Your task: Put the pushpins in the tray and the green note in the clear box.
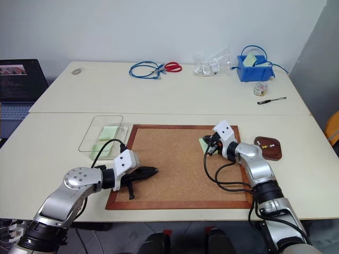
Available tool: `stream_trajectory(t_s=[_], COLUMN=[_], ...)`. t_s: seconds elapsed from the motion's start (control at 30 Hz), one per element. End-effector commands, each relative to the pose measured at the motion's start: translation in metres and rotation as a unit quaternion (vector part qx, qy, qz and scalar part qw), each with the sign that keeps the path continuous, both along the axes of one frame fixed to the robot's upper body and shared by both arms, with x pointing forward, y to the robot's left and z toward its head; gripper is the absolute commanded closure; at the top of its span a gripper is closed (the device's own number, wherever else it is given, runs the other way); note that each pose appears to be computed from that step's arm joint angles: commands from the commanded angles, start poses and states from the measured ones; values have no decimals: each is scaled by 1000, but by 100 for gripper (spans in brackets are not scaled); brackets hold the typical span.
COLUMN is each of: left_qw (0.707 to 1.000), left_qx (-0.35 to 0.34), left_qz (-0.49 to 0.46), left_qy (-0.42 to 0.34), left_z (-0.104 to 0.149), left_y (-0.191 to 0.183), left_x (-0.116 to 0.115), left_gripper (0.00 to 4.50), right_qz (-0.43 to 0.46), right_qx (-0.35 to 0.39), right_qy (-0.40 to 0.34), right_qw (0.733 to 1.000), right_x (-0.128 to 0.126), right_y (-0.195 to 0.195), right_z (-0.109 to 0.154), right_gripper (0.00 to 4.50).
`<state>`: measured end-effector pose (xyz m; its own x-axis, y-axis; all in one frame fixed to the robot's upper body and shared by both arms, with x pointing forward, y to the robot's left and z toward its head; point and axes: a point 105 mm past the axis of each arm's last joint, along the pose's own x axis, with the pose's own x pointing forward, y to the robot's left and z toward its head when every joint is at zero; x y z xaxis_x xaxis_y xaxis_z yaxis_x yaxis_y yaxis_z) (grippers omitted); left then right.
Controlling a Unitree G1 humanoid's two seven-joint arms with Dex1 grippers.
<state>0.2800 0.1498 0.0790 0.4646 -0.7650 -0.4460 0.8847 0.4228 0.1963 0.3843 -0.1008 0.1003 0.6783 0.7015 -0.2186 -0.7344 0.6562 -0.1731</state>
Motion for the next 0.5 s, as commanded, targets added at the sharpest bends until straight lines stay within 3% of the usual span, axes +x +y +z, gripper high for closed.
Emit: stream_trajectory(t_s=[0.03, 0.17, 0.5], left_qw=[998, 998, 995], left_qx=[23, 26, 34], left_qz=[-9, -10, -5], left_qy=[51, 65, 97], left_z=[-23, -25, -32], left_y=[1, 3, 7], left_x=[-14, -16, -22], left_gripper=[450, 450, 450], right_qz=[27, 29, 27], right_qx=[11, 30, 21], right_qy=[-81, -99, -94], right_qw=[996, 994, 995], right_x=[0, -1, -2], right_y=[8, 10, 6], right_z=[39, 54, 54], right_gripper=[448, 448, 448])
